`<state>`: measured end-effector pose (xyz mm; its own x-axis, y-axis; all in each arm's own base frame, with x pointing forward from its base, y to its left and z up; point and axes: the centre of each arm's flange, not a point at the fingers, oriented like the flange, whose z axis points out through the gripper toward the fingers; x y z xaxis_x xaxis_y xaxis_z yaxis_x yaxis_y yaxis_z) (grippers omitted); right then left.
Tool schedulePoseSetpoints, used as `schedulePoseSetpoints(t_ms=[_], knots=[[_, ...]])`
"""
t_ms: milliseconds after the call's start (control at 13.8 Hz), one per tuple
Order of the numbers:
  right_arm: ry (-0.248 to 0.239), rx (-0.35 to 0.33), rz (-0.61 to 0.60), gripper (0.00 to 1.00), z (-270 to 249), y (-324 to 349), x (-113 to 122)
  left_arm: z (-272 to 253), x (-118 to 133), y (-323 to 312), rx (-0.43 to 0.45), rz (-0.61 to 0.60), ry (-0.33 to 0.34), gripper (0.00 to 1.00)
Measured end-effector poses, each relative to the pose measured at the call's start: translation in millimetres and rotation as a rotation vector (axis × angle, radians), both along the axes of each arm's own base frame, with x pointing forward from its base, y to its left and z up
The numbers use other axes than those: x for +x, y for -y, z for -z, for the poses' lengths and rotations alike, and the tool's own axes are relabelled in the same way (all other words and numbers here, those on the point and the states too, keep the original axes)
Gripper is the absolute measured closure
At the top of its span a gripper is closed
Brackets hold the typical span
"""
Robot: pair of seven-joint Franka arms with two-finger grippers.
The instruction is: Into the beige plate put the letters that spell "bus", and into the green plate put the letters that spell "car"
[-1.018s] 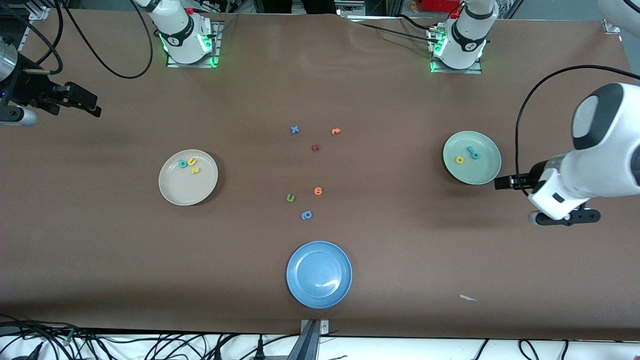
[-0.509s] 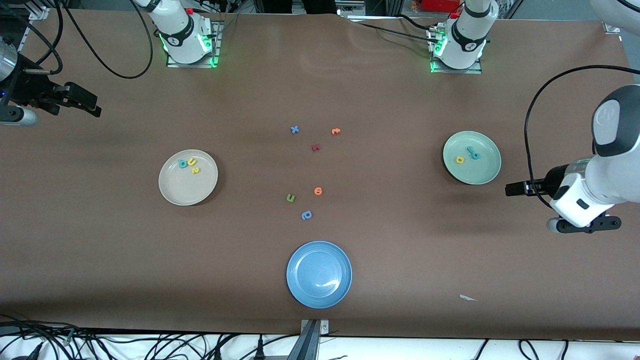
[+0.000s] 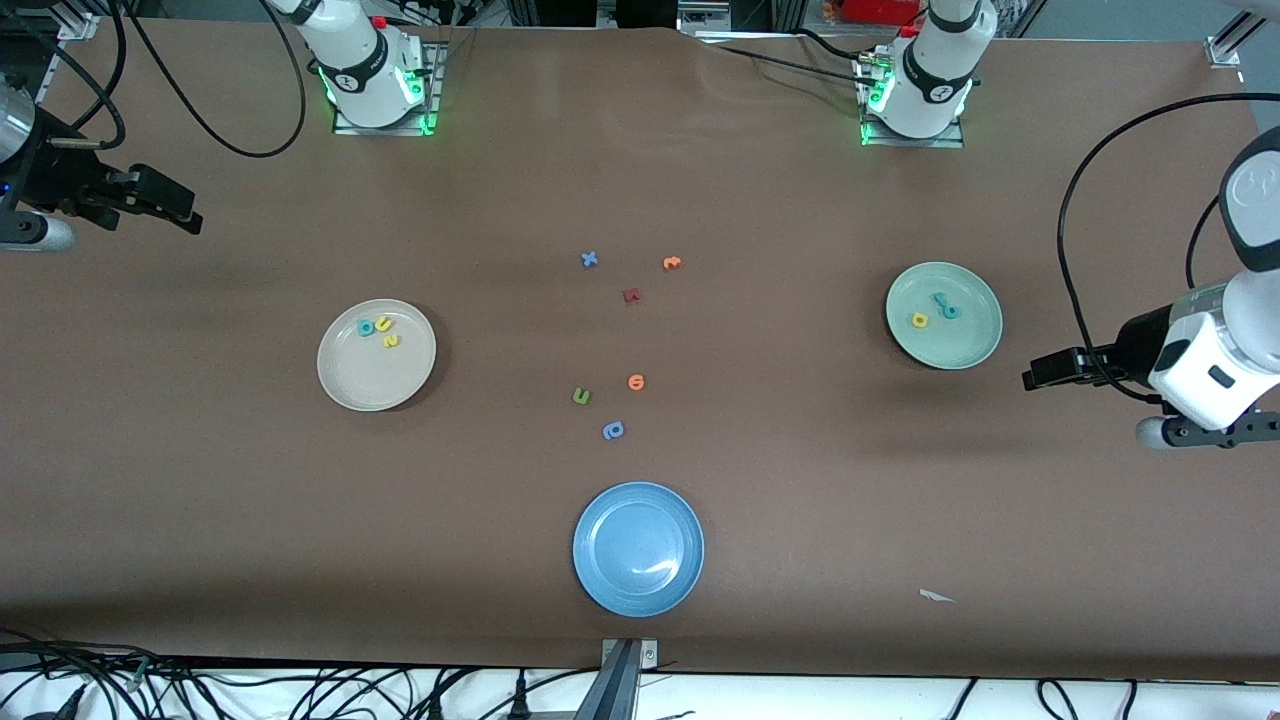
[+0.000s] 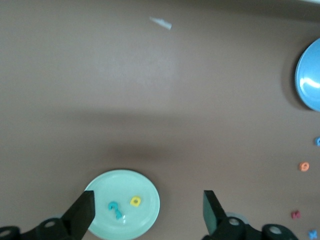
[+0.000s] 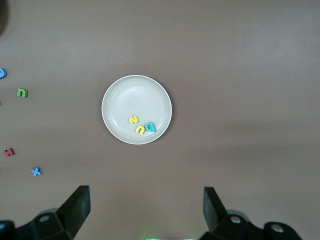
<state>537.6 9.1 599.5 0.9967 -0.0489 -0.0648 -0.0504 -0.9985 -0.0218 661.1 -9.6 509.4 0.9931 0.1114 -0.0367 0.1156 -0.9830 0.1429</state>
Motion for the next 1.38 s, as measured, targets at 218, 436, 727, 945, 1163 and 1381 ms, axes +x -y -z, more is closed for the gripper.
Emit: schedulePoseSetpoints(t_ms=[218,436,727,945,1163,1381], knots=[[0.000,0.000,0.000,0.00,0.0,0.0,0.0,-8.6,-22.0,5.9,-0.010,0.012,0.056,0.03],[0.000,0.000,0.000,0.00,0.0,0.0,0.0,-16.5,-38.6,10.7,-0.015,0.045,0.071,0.03],[0.000,0.000,0.000,0.00,0.0,0.0,0.0,-19.5,-40.0,7.6,-0.013,0.044,0.101,0.00],[0.000,0.000,0.000,0.00,0.0,0.0,0.0,-23.8,-40.3,2.3,-0.002,0.043,0.111,0.00],[0.000,0.000,0.000,0.00,0.0,0.0,0.0,-24.3,-41.0,-6.7,0.167,0.105,0.110,0.00],[0.000,0.000,0.000,0.00,0.0,0.0,0.0,-26.4,-43.2,1.9,0.218,0.148,0.104,0.00]])
